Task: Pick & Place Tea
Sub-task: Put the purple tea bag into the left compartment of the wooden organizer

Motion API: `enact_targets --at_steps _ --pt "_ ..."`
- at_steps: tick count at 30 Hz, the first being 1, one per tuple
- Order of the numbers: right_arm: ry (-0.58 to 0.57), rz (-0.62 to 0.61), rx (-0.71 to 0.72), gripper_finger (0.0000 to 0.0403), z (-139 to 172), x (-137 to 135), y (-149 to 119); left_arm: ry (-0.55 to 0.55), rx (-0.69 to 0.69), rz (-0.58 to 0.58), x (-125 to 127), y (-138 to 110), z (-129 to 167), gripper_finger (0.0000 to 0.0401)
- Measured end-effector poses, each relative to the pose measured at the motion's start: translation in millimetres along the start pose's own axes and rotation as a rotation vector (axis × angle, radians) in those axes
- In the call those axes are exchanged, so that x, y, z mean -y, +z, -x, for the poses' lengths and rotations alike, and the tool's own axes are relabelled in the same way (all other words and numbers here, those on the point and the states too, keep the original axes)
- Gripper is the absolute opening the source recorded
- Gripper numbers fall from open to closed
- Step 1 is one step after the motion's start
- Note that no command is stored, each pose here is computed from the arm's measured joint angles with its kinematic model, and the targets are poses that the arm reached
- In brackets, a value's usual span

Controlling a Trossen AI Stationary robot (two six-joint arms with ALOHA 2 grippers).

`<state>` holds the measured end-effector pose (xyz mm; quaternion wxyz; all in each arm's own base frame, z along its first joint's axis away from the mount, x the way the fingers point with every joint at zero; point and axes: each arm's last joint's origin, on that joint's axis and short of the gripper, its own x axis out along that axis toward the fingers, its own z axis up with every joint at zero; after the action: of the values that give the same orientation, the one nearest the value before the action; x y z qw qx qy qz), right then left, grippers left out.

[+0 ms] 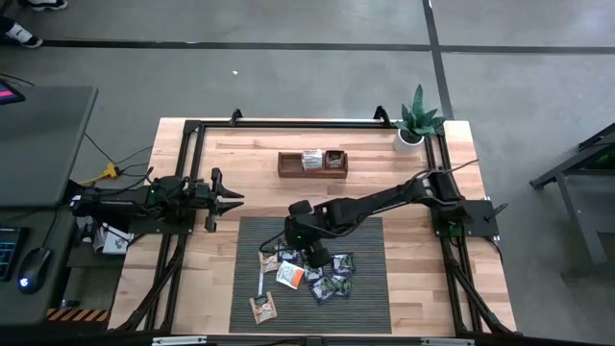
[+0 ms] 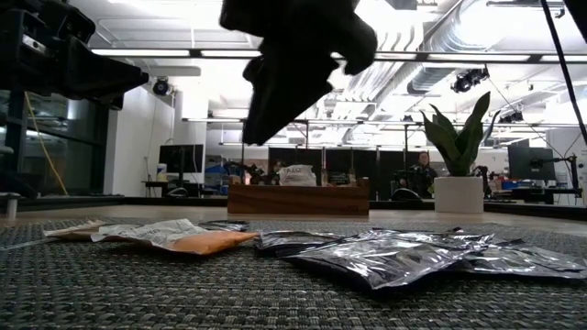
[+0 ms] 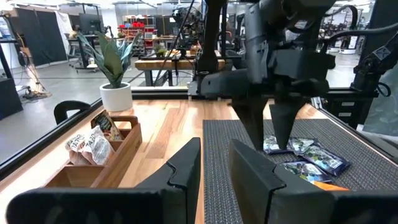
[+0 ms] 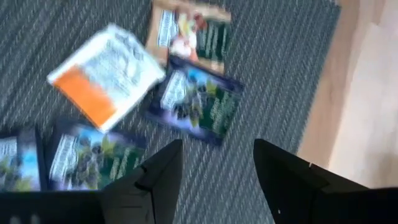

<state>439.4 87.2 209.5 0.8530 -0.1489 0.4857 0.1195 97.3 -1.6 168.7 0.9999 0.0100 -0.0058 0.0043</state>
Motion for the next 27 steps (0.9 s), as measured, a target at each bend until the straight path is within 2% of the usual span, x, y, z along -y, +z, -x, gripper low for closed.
enact_targets --at_steps 5,10,17,22,24,27 --pt "-0.006 -0.01 0.005 0.0193 -4 4 0 0.0 0.0 0.0 0 0 0 0.0082" --pt "-0.026 -0.04 -0.065 0.0193 -5 4 -7 0.0 0.0 0.0 0 0 0 0.0082" --pt "0.002 -0.139 -0.281 0.0193 -2 -5 -27 0.0 0.0 0.0 0 0 0 0.0082" --pt "0.021 -0.236 -0.323 0.0193 3 -18 -30 0.0 0.0 0.0 0 0 0 0.0082" --pt "0.059 -0.235 -0.331 0.0193 9 -25 -36 0.0 0.0 0.0 0 0 0 0.0082" --pt "0.083 -0.165 -0.355 0.0193 17 -39 -52 0.001 0.0 0.0 0 0 0 0.0082"
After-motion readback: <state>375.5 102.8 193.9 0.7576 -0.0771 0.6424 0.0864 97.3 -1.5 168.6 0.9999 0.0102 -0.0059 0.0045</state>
